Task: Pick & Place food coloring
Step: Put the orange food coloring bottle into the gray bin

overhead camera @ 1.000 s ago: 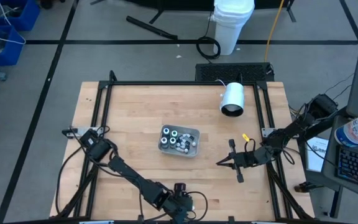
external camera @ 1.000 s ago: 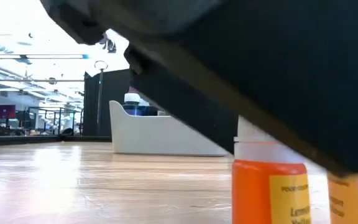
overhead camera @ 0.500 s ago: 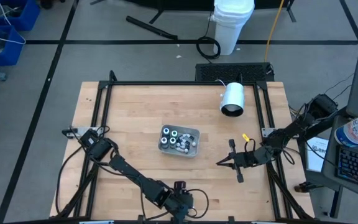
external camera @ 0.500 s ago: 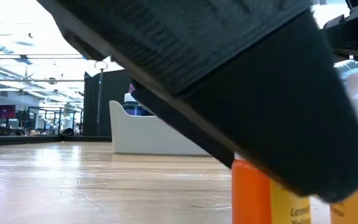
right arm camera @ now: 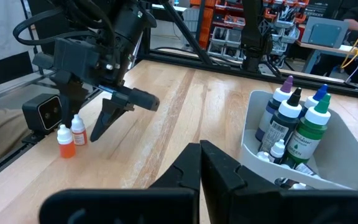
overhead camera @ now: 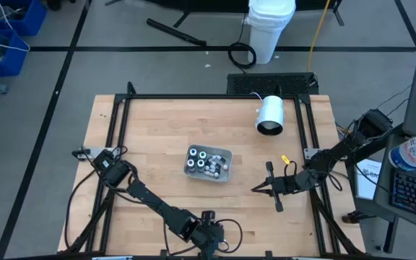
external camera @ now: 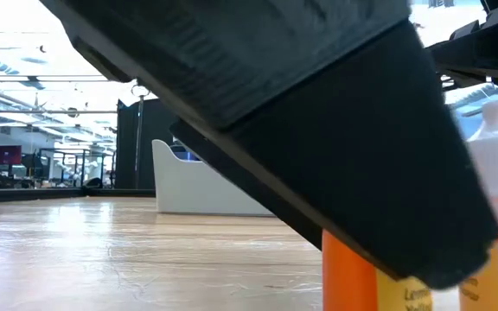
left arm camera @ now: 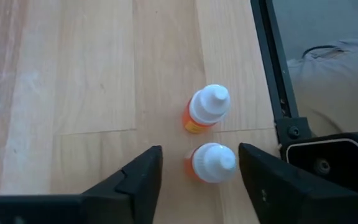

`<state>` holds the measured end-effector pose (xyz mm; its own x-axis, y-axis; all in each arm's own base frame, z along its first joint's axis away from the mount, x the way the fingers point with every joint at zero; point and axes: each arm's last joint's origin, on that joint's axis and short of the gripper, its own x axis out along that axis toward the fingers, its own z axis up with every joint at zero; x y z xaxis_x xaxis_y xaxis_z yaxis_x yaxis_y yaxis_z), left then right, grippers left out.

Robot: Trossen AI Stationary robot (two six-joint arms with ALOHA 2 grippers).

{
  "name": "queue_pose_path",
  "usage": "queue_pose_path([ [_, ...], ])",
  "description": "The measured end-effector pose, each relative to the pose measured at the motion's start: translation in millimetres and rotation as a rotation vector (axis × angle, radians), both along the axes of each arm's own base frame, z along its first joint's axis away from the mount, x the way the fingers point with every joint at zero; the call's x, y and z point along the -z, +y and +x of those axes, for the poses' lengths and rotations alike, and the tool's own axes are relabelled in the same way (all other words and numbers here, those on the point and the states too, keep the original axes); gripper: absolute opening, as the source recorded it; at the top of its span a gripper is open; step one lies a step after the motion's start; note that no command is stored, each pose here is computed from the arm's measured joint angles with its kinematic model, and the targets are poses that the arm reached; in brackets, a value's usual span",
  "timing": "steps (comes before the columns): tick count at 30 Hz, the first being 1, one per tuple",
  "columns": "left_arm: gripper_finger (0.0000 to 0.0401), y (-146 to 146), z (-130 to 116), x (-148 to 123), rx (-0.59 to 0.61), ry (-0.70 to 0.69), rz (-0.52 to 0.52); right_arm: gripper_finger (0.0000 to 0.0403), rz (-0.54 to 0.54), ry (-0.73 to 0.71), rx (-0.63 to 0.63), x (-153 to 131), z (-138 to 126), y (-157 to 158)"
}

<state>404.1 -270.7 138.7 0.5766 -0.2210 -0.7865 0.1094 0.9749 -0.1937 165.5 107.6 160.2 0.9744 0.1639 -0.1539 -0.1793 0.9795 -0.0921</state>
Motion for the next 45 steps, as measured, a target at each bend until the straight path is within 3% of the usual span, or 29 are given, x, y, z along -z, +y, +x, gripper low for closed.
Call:
queue_pose_path([
  [11, 0.0100, 3, 2, 0, -0.005, 0.001, -0.003, 0.0000, -0.001, 0.000, 0.000, 0, 0, 0],
  [20, 0.0089, 4, -1, -10, 0.055, 0.012, 0.009, 0.0000, -0.001, 0.000, 0.000, 0, 0, 0],
  [27, 0.0089, 18, -17, -61, 0.061, -0.030, 0.117, 0.0000, -0.001, 0.003, 0.000, 0, 0, 0],
  [35, 0.0085, 25, -51, -137, 0.145, -0.209, 0.299, 0.0000, -0.003, 0.006, 0.000, 1, 0, 0],
  [42, 0.0084, 45, -87, -185, 0.090, -0.255, 0.433, 0.0000, -0.010, 0.017, 0.000, 2, 0, 0],
  [45, 0.0084, 61, -101, -204, 0.003, -0.261, 0.478, 0.0000, -0.008, 0.015, 0.000, 1, 0, 0],
])
